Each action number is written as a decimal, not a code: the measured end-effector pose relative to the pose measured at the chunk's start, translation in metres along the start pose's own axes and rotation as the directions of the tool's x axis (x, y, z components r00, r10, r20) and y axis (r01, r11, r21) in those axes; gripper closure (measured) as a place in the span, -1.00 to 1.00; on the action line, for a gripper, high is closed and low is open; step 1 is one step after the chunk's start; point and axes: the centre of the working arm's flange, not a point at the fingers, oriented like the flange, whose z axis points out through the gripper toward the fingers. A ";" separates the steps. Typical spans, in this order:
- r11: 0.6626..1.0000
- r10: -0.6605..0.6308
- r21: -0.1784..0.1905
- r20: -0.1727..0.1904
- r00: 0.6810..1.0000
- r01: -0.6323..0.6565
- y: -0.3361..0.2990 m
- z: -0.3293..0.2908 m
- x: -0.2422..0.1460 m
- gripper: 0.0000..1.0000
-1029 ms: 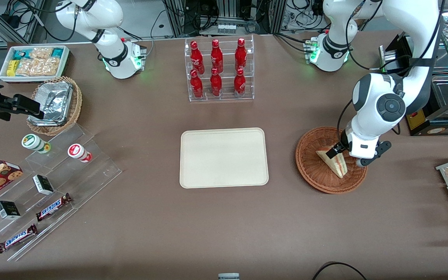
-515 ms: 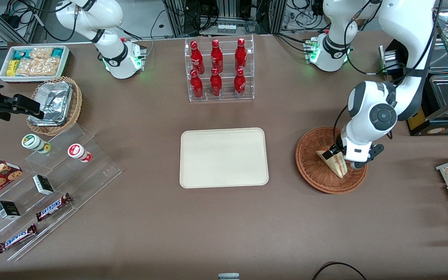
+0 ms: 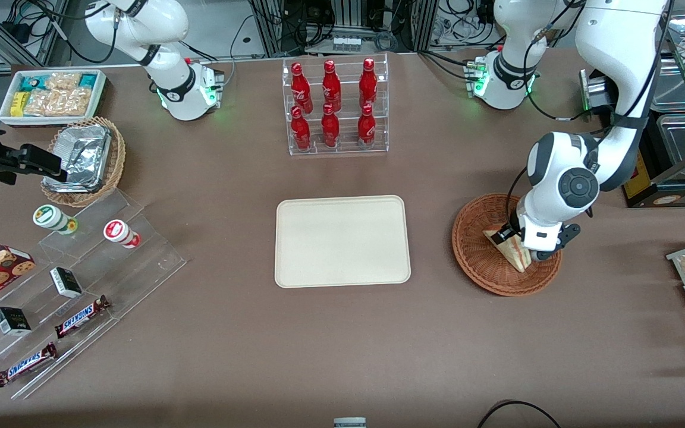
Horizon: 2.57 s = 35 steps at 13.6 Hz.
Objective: Place sandwich from basket to tray
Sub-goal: 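Lower the left gripper and close it on the wrapped sandwich, then lift the sandwich and carry it over the cream tray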
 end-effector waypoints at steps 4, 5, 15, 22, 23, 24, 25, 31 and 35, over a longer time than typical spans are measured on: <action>0.999 0.030 0.024 -0.030 0.999 -0.030 0.001 -0.005 0.003 0.41; 0.999 0.030 0.029 -0.027 0.999 -0.029 0.002 -0.010 0.005 0.48; 0.997 0.053 0.064 -0.015 0.998 -0.052 0.041 -0.114 0.008 0.70; 0.983 0.185 0.020 -0.025 0.982 -0.185 0.100 -0.134 -0.044 0.70; 0.977 0.215 0.011 -0.019 0.976 -0.215 0.113 -0.133 -0.056 0.70; 0.969 0.246 -0.001 -0.012 0.969 -0.246 0.128 -0.132 -0.068 0.70; 0.961 0.278 -0.015 -0.003 0.961 -0.278 0.144 -0.130 -0.081 0.70; 0.884 0.466 -0.037 0.021 0.884 -0.465 0.226 -0.103 -0.165 0.70; 0.854 0.520 -0.057 0.032 0.854 -0.518 0.276 -0.079 -0.214 0.70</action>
